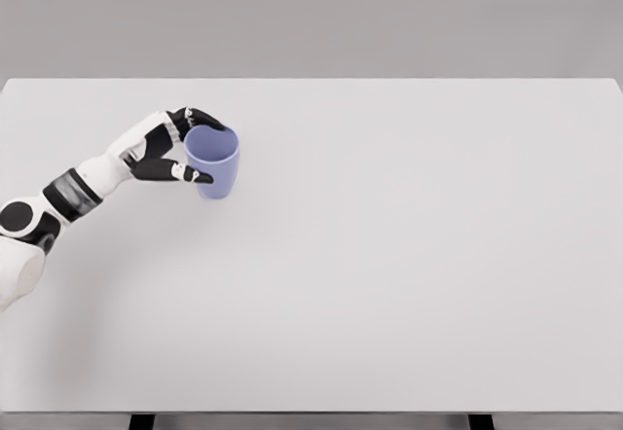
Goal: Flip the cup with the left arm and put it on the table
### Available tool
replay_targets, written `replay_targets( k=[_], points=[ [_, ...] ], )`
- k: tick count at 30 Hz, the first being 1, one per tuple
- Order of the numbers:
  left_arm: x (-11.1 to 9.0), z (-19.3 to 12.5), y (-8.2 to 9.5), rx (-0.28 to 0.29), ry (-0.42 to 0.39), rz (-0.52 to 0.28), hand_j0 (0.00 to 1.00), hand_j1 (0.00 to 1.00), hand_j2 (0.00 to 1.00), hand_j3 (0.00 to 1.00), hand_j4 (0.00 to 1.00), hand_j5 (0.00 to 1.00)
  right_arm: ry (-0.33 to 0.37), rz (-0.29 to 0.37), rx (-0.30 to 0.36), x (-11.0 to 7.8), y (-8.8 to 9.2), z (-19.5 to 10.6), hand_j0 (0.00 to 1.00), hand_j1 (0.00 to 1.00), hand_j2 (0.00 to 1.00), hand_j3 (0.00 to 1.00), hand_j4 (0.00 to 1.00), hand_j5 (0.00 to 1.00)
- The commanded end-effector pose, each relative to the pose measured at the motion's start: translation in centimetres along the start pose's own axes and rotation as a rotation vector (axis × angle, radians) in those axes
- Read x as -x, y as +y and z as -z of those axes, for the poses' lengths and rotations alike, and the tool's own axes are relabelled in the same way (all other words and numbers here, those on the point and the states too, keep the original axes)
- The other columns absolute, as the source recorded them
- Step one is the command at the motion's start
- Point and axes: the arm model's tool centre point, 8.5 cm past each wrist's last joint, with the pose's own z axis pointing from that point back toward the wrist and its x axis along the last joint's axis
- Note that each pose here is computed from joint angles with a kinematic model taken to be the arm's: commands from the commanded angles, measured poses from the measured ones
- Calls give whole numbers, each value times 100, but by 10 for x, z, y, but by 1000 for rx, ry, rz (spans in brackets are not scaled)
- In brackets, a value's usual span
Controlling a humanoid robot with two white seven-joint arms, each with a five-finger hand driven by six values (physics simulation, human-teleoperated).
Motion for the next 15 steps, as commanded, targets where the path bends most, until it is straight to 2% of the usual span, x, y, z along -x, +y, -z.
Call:
replay_targets(
  k=[1, 5, 7, 8, 11, 12, 15],
  points=[
    [-4, 4, 1, 1, -10, 25, 62, 62, 62, 62, 62, 62, 0, 0, 0, 0, 0, 0, 100, 100, 100, 100, 100, 100],
    [0, 2, -2, 1, -5, 15, 62, 62, 62, 62, 62, 62, 0, 0, 1, 0, 0, 0, 100, 100, 100, 100, 100, 100],
    [0, 3, -3, 2, -6, 14, 66, 66, 66, 66, 66, 66, 0, 0, 0, 0, 0, 0, 100, 100, 100, 100, 100, 100],
    [0, 3, -3, 3, -5, 15, 76, 76, 76, 76, 76, 76, 0, 0, 0, 0, 0, 0, 100, 100, 100, 100, 100, 100],
    [1, 3, -3, 5, -1, 19, 97, 97, 97, 97, 97, 97, 0, 0, 1, 0, 0, 0, 100, 100, 100, 100, 100, 100],
    [1, 3, -4, 6, -1, 17, 100, 100, 100, 100, 100, 100, 0, 0, 0, 0, 0, 0, 100, 100, 100, 100, 100, 100],
    [2, 5, -6, 7, -4, 14, 100, 100, 100, 100, 100, 100, 0, 0, 0, 0, 0, 0, 100, 100, 100, 100, 100, 100]
  ],
)
